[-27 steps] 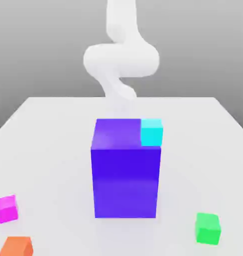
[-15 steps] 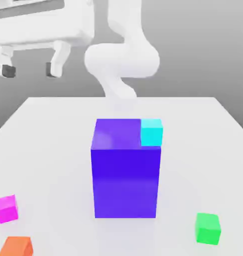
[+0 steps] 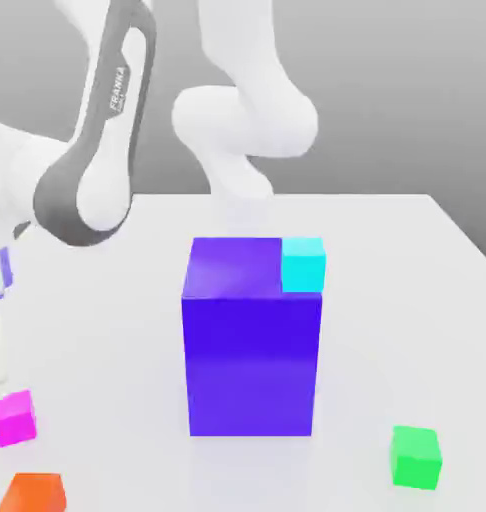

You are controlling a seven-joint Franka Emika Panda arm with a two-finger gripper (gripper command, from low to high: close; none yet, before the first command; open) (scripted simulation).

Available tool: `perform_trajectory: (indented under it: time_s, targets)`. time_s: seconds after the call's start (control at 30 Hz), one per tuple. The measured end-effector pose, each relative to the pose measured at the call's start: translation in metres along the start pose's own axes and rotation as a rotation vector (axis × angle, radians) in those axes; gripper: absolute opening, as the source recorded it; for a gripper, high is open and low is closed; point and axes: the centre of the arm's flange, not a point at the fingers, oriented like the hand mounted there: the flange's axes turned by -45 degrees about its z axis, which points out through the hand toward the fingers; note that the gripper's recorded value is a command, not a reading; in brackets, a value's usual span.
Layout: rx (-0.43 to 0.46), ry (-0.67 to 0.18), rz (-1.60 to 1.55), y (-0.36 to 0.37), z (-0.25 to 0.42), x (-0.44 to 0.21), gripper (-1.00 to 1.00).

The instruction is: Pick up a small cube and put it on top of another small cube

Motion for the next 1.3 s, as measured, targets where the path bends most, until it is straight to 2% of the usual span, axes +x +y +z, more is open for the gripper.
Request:
perform_trajectory:
  time_s: [0.13, 0.17, 0.4, 0.57, 0.6, 0.73, 0.9, 1.1, 1.23, 1.27, 1.3]
  targets:
    - [-0.008, -0.007, 0.015, 0.006, 0.053, 0.0, 0.0]
    - [-0.008, -0.008, 0.016, 0.006, 0.06, 0.0, -1.0]
    - [-0.008, -0.008, 0.016, 0.006, 0.059, 0.0, -1.0]
    - [-0.006, -0.009, 0.005, 0.002, 0.005, -0.002, -1.0]
    - [-0.004, -0.012, -0.057, -0.019, -0.001, -0.014, -1.0]
    - [0.005, -0.024, -0.348, -0.108, -0.012, -0.084, -1.0]
    - [0.01, -0.03, -0.682, -0.184, -0.025, -0.187, -1.0]
    - [0.008, -0.024, -1.079, -0.231, -0.04, -0.328, -1.0]
    - [0.001, -0.013, -1.349, -0.252, -0.008, -0.427, -1.0]
    - [0.0, -0.013, -1.387, -0.253, 0.003, -0.441, 1.0]
    - [0.0, -0.013, -1.387, -0.253, 0.003, -0.441, 1.0]
